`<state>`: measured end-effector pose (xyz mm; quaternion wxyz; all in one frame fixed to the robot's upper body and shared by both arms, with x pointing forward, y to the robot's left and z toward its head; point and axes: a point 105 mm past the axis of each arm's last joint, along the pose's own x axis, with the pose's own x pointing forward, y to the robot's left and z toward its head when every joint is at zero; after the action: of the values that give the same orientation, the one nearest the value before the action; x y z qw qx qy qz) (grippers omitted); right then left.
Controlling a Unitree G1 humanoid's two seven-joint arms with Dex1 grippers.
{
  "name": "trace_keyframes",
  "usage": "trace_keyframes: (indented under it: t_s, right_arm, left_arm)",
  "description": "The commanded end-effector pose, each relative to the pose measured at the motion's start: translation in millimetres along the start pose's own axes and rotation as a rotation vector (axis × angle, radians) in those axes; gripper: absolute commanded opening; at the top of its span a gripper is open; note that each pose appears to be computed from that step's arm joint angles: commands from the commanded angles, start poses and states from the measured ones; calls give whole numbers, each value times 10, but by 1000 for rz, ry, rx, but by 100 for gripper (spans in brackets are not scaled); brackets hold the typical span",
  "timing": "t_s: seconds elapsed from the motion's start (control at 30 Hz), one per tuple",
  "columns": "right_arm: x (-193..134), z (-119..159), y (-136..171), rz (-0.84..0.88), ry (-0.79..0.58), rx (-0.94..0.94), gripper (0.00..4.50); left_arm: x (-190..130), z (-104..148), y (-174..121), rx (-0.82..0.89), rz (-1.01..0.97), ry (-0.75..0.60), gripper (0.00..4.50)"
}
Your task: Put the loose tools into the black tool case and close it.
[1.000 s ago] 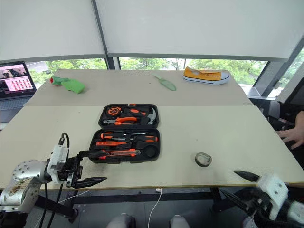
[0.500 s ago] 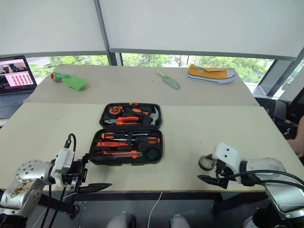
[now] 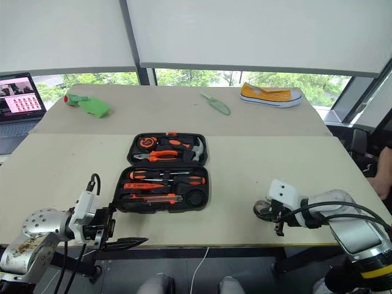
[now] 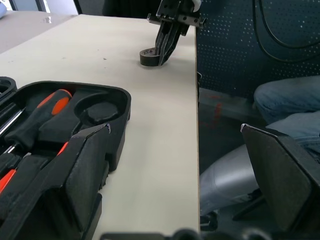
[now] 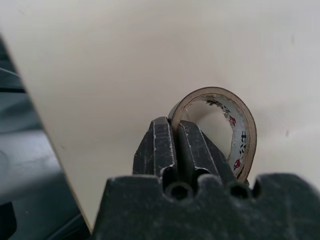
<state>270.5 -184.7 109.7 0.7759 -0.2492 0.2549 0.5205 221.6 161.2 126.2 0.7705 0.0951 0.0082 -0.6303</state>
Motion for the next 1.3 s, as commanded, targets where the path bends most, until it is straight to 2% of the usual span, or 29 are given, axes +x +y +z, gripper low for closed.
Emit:
trace_keyframes:
  t_s: [0.03,0.17,0.27,0.43,0.7,0.9,1.0,1.17,1.3]
  right_arm:
    - [108,715,256,188,-224,-115,8]
    - [346,1020,243,218,-256,-153,8]
    - [590,1139,130,188,-223,-156,8]
    - [837,1131,63,182,-152,-144,8]
    - [966,1041,95,223,-88,-106,8]
    - [1026,1176,234,281,-105,-118,8]
    - [1028,1219,238,277,-104,-182,8]
    - [1033,1032,203,288,1,-241,8]
    - [1076,990,178,284,16,-219,8]
  left_arm:
    - [-33,92,64,46,60,-53,450]
    - [-61,86,127,30,117,-80,450]
    - [-98,55,129,19,126,-57,450]
    - [-172,-19,123,24,145,-6,450]
    - [-184,38,189,54,164,-11,450]
    - [-213,60,253,63,192,-20,450]
    - [-211,43,254,59,198,-20,450]
    - [-201,-2,231,48,206,-20,450]
    - [-191,-21,230,43,209,-18,450]
